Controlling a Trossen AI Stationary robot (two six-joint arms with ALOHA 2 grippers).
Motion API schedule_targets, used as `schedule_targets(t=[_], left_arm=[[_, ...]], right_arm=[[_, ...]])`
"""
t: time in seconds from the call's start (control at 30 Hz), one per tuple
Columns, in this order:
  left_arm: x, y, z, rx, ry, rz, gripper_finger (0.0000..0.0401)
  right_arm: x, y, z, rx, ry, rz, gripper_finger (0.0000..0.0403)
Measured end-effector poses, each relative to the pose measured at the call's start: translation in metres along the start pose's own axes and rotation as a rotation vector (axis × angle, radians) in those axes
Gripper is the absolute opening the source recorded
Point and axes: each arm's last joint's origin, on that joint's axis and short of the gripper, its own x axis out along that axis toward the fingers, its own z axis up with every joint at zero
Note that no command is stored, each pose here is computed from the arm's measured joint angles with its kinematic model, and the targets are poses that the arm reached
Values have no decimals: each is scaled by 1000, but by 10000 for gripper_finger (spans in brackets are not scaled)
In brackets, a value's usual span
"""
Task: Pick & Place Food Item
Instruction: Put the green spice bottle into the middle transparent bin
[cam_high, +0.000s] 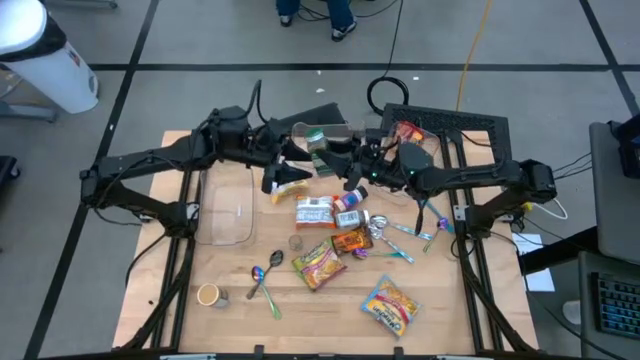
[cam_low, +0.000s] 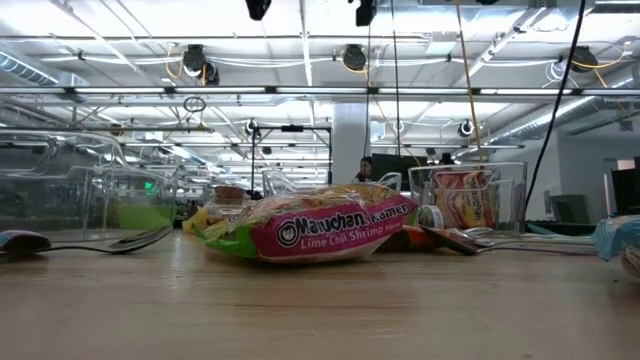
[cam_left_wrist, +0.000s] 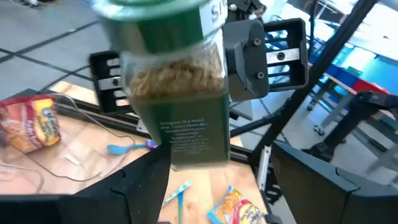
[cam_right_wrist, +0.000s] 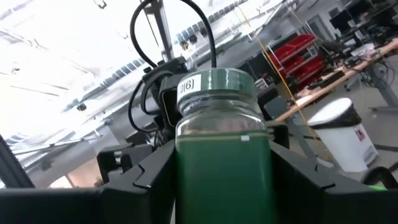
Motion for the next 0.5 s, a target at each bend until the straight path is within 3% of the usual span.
schedule_targets(t=[0.5], left_arm=[[-13, 28, 2, -50, 21, 98, 287]], right_arm=[[2, 1, -1, -30, -77, -15, 192]])
